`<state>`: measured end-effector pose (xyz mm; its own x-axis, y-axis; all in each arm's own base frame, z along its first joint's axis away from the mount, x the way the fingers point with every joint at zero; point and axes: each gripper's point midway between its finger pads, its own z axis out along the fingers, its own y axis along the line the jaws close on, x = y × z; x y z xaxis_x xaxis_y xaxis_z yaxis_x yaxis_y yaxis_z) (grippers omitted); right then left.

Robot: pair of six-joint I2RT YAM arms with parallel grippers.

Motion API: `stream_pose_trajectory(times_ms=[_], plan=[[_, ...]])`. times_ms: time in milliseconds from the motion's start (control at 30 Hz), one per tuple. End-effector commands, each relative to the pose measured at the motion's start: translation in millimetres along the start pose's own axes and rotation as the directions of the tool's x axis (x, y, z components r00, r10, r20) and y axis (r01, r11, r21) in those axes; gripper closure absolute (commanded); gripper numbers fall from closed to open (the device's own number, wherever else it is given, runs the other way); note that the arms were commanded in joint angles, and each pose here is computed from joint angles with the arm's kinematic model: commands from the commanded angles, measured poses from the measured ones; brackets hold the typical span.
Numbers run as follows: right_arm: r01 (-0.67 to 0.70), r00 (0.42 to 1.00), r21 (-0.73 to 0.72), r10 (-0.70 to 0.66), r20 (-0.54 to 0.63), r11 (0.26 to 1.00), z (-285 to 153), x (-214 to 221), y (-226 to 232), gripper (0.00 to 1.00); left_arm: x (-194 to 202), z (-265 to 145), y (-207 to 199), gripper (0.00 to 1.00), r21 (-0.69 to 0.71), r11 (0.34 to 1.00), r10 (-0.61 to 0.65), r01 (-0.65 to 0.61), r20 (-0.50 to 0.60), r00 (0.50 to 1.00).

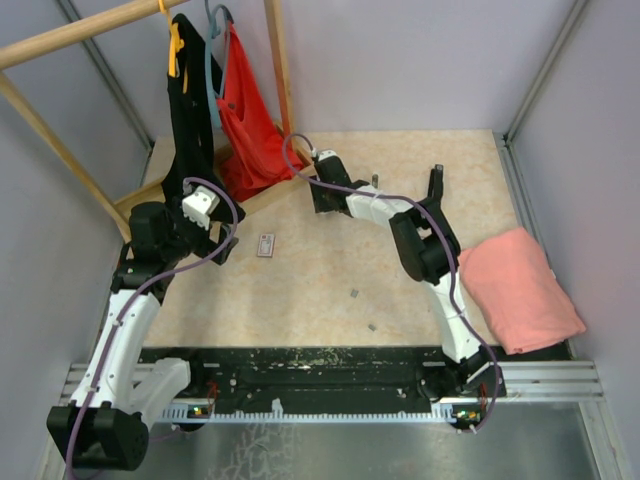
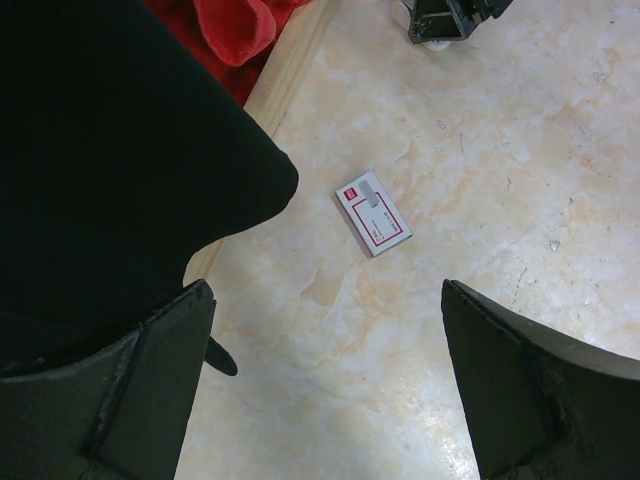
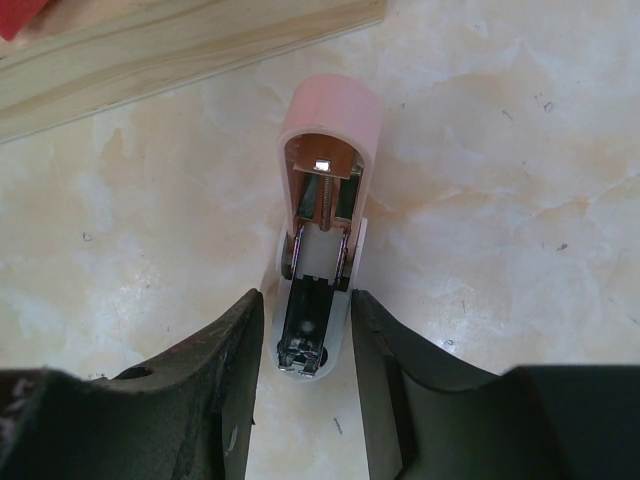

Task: Unload the staples from the stapler
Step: Place the stapler at the center of the board.

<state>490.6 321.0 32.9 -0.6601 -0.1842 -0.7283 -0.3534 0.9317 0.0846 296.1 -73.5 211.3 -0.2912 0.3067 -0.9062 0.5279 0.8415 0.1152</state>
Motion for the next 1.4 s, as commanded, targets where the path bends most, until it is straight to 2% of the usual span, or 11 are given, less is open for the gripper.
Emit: stream_pose_trajectory(times_ms=[0,400,567,833,967,1033,1133,1233,1367], plan=[[-0.009,1.000,-0.025,0.009,-0.019,1.000,3.8,4.8,11.8,0.59,-1.6,1.2,-0.2,0.01,0.009,1.000,-0.007,0.007,0.018,1.000],[-0.008,1.000,-0.031,0.008,-0.008,0.999,-10.7,2.1,18.2,0.56,-1.6,0.0,0.0,0.01,0.009,1.000,-0.010,0.010,0.020,1.000],[0.030,0.999,-0.017,-0.030,0.027,0.999,-22.8,-11.3,13.8,0.47,-2.2,-0.7,-0.5,0.01,0.012,1.000,-0.010,0.010,0.023,1.000],[0.186,0.966,-0.160,-0.151,0.208,0.969,-106.6,-66.4,19.3,0.35,-1.8,-0.4,-1.0,0.01,0.017,1.000,-0.006,0.006,0.023,1.000],[0.330,0.931,-0.197,-0.284,0.230,0.923,-146.9,-44.5,12.8,0.27,-2.9,-1.9,-2.0,0.01,0.019,1.000,0.000,0.000,0.029,1.000],[0.366,0.919,-0.178,-0.324,0.224,0.913,-162.0,-29.9,2.0,0.24,-3.4,-2.5,-2.8,0.01,0.022,1.000,0.004,-0.004,0.032,0.999],[0.334,0.923,-0.136,-0.294,0.248,0.933,-188.9,-21.7,-24.1,0.20,-4.7,-4.1,-5.3,0.01,0.033,0.999,0.011,-0.012,0.039,0.999],[0.259,0.927,-0.044,-0.236,0.292,0.965,-210.0,-25.1,-62.6,0.14,-6.2,-6.1,-5.5,0.01,0.031,0.999,0.017,-0.019,0.046,0.999],[0.084,0.937,0.113,-0.117,0.329,0.990,-227.0,-38.8,-135.3,0.14,-7.8,-8.4,-6.7,0.01,0.031,0.999,0.028,-0.030,0.058,0.998]])
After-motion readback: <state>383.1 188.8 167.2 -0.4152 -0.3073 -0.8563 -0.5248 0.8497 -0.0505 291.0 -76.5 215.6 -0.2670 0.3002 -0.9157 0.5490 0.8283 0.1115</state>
